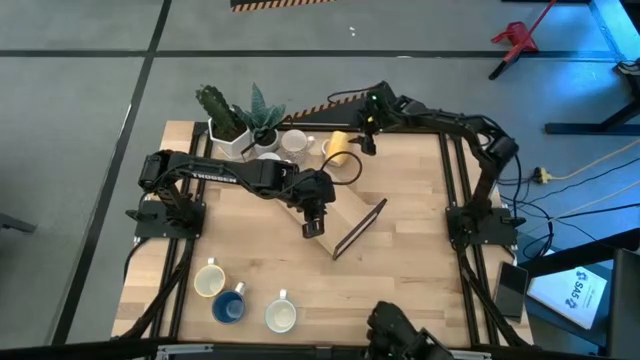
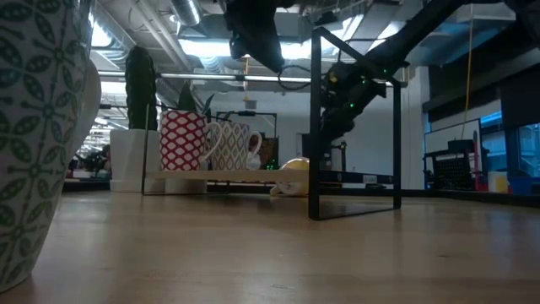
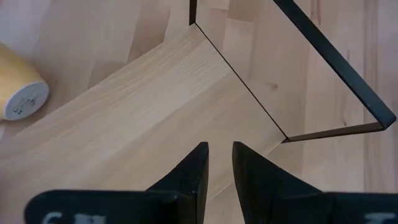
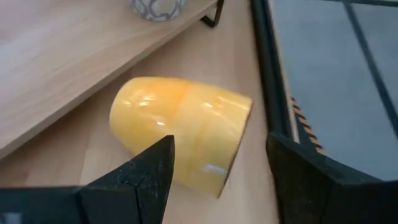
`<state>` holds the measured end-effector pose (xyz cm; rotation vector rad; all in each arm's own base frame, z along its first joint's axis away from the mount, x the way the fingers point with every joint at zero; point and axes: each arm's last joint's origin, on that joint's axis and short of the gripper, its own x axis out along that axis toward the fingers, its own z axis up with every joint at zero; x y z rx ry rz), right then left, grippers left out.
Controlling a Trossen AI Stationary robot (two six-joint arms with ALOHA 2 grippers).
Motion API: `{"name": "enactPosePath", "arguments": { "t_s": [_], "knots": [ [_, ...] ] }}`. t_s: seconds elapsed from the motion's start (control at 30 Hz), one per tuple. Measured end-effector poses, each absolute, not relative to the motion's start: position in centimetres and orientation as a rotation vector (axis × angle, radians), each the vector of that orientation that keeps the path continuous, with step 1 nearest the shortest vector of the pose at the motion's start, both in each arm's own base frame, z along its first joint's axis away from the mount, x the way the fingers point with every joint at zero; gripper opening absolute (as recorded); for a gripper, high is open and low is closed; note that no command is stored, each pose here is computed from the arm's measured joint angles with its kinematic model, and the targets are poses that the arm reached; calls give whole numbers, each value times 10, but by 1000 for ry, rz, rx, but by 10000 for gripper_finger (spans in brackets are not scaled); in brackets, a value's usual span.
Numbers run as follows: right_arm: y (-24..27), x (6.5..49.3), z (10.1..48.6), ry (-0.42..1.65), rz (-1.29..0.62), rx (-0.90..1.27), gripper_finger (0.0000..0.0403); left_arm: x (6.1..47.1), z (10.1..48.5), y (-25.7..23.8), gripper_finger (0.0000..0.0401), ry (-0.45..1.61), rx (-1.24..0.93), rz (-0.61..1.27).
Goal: Place coffee mugs
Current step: Put the yellow mug on the shelf
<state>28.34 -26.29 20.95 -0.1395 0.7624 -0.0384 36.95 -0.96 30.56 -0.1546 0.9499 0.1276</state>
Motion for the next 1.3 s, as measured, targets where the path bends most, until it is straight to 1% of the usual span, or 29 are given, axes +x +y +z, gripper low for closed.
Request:
{"name": "enactPosePath", "arguments": {
  "t_s": [0.2,0.37,0.5,0.77,0.83,0.93,1.17,1.3],
  "knots": [
    [-269,286,185,809,-23,-103,241,369,306,-11,66,949,-167,135],
    [-274,284,184,805,-25,-130,241,369,306,-11,66,948,-170,138],
    [-273,284,183,788,17,-134,241,369,306,-10,66,946,-162,152],
    [-274,287,162,805,70,-101,240,369,306,-10,66,943,-154,169],
    [-274,288,159,809,80,-98,233,369,306,-10,66,943,-154,169],
    [-274,288,158,807,97,-135,201,369,306,-10,66,943,-154,169],
    [-274,288,159,803,100,-150,89,369,306,-10,66,943,-154,169],
    [-274,288,158,806,112,-168,33,369,306,-9,66,943,-150,175]
  ]
}}
